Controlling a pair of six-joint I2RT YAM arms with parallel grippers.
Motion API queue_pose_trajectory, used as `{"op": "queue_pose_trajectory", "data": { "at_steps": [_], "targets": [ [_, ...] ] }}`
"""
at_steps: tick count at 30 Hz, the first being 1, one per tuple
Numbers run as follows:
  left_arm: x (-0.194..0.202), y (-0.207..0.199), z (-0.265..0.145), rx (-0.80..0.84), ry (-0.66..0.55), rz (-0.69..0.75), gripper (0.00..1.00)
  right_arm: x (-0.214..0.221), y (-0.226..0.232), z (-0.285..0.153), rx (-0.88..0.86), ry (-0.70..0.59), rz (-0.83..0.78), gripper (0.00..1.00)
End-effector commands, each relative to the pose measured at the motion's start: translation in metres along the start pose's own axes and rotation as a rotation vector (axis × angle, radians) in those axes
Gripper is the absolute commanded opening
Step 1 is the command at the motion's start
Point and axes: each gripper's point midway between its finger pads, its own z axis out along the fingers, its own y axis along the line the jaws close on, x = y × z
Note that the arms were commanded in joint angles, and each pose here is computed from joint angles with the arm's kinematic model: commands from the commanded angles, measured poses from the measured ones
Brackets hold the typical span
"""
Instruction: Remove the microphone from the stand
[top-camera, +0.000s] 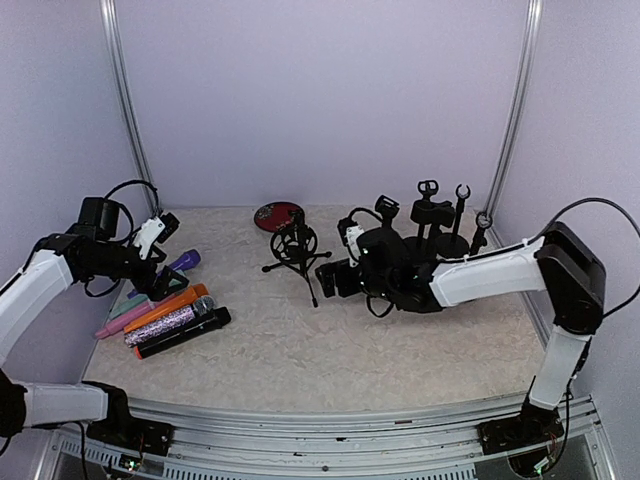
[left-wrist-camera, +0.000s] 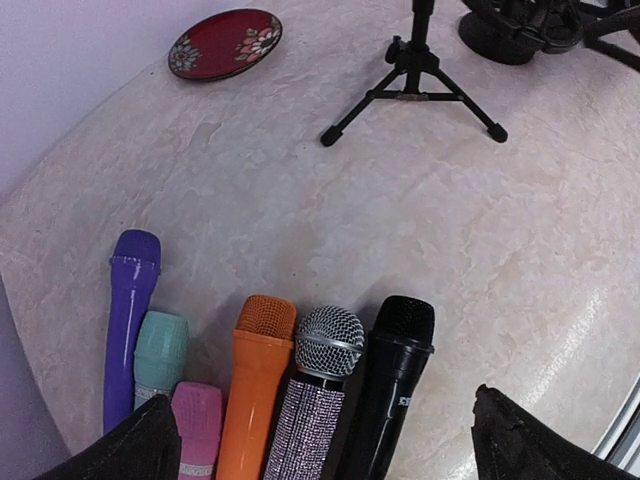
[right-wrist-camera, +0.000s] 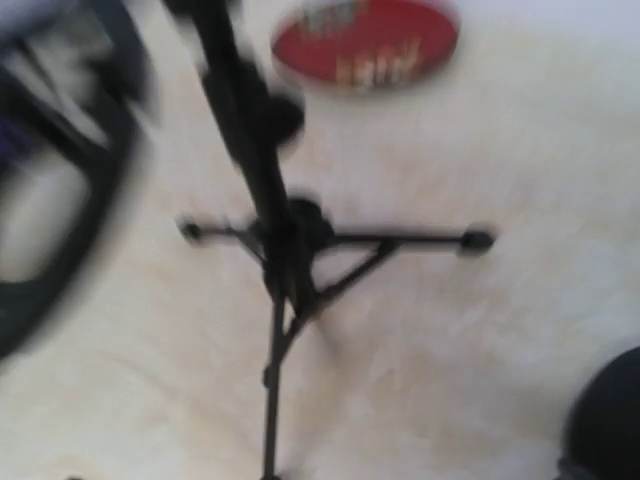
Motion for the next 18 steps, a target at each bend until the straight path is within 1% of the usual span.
{"op": "queue_pose_trajectory", "data": {
  "at_steps": [1, 4, 8, 11, 13, 16, 18],
  "targets": [
    [-0.014, 0.033, 0.005, -0.173, -0.141, -0.075, 0.99, -0.015, -0.02, -0.058, 0.052, -0.098, 0.0, 1.0],
    [-0.011, 0.041, 0.012, -0.23, -0.208, -0.09, 0.99, -0.008, -0.068, -0.096, 0.243, -0.132, 0.021, 1.0],
    [-0.005, 0.054, 0.019, -0.327, -0.306, -0.134, 0.99, -0.012, -0.137, -0.154, 0.493, -0.248, 0.077, 1.0],
    [0.01, 0.071, 0.033, -0.396, -0.304, -0.21, 0.99, -0.013, -0.189, -0.191, 0.678, -0.318, 0.068, 1.0],
    [0.016, 0.082, 0.039, -0.449, -0.312, -0.235, 0.99, -0.008, -0.221, -0.212, 0.807, -0.329, 0.062, 1.0],
    [0.015, 0.093, 0.043, -0.491, -0.354, -0.25, 0.99, 0.01, -0.259, -0.227, 0.906, -0.3, 0.094, 1.0],
    [0.012, 0.097, 0.043, -0.504, -0.404, -0.261, 0.99, 0.018, -0.278, -0.236, 0.963, -0.303, 0.072, 1.0]
  ]
}}
